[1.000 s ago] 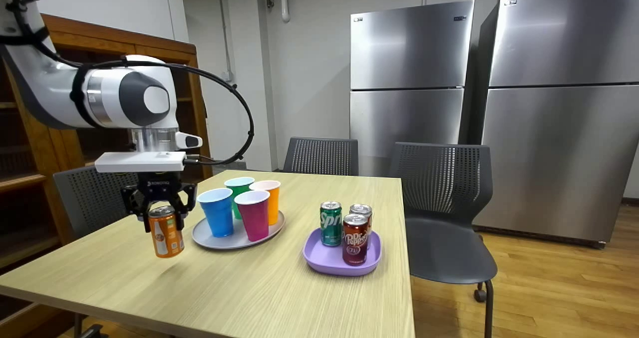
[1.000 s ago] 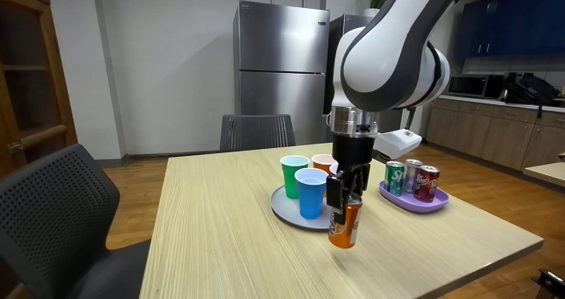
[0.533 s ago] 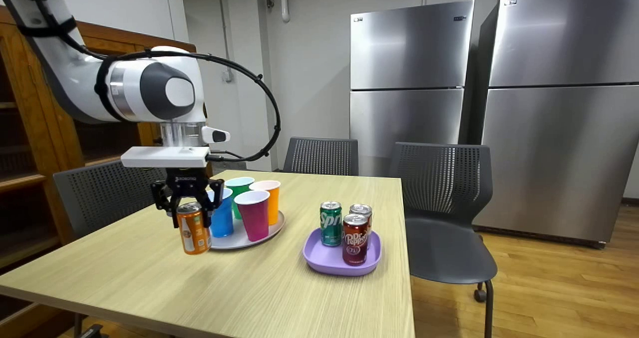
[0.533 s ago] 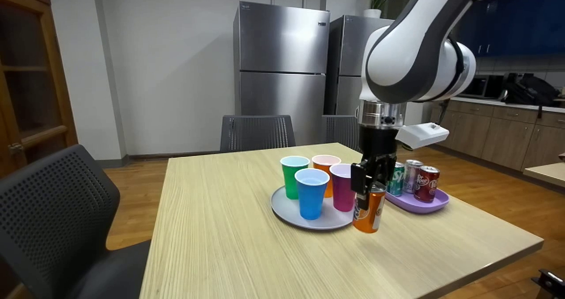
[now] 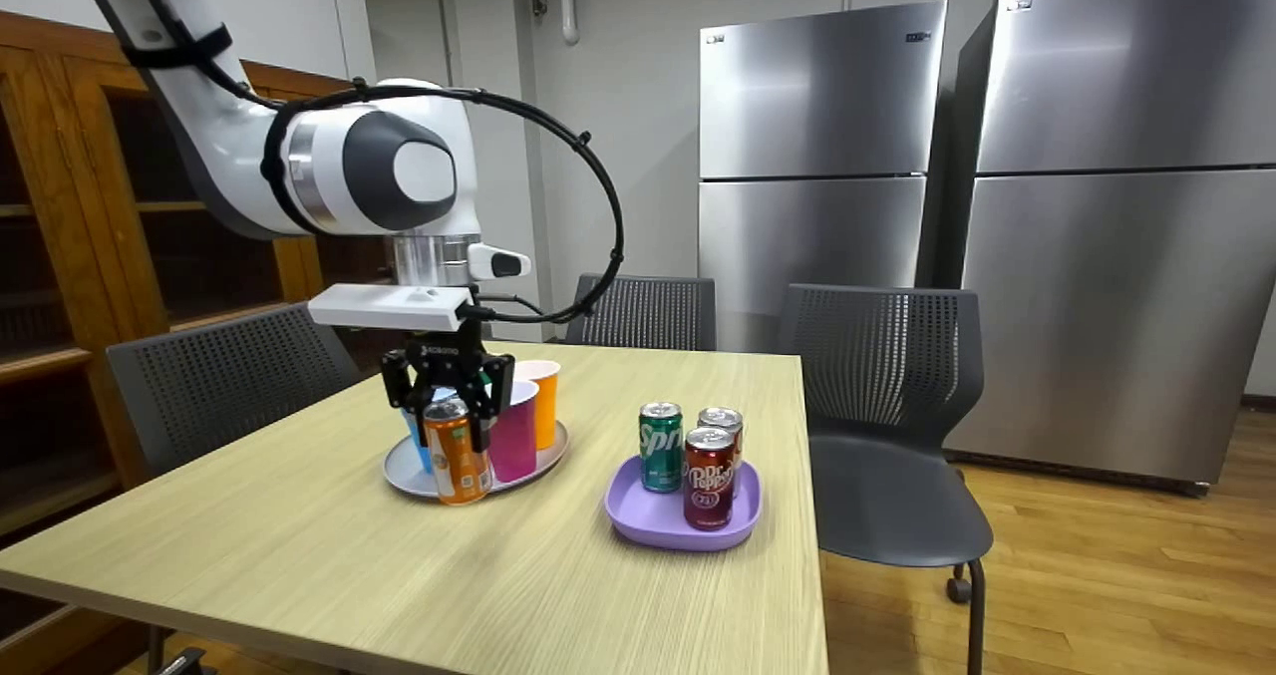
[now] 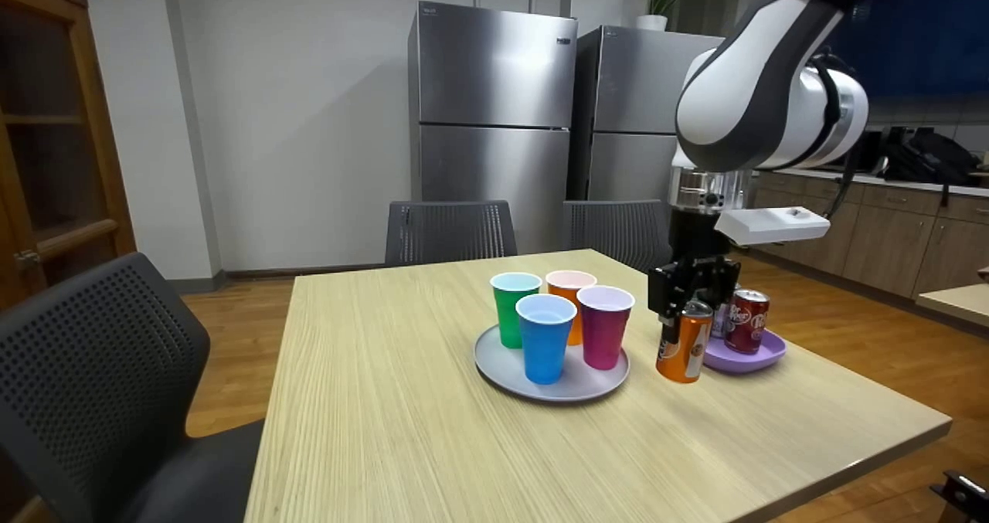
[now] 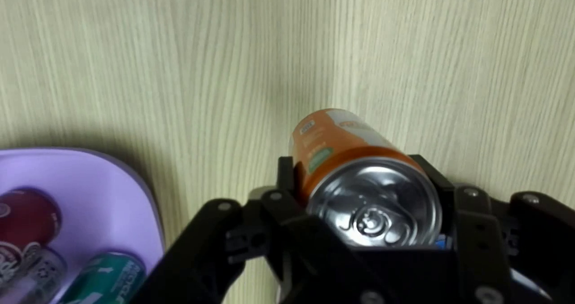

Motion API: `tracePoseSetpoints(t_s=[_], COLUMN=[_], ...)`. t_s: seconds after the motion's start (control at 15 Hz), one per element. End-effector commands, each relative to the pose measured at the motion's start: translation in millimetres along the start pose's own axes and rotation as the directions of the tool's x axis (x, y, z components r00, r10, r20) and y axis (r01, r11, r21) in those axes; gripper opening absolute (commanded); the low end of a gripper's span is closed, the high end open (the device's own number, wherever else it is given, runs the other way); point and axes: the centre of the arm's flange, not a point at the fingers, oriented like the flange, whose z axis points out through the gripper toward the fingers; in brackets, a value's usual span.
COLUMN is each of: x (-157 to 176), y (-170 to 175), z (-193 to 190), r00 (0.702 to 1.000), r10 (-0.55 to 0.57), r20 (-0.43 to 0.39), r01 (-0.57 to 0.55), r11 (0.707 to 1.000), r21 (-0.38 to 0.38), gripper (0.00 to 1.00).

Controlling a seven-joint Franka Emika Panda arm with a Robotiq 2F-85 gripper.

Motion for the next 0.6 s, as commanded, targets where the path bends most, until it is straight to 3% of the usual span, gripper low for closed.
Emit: tracePoseSetpoints(t_s=[0.0, 0.53], x=[7.7, 24.9], y=[31.0, 103.6], z=[-15.0, -27.3], r00=[0.994, 0.975], r10=[0.109, 0.22], r20=[-0.013, -0.037], r01=[-0.109, -0.222], r11=[0.994, 0.974], r21=[-0.019, -0.042], gripper=[0.38, 0.38])
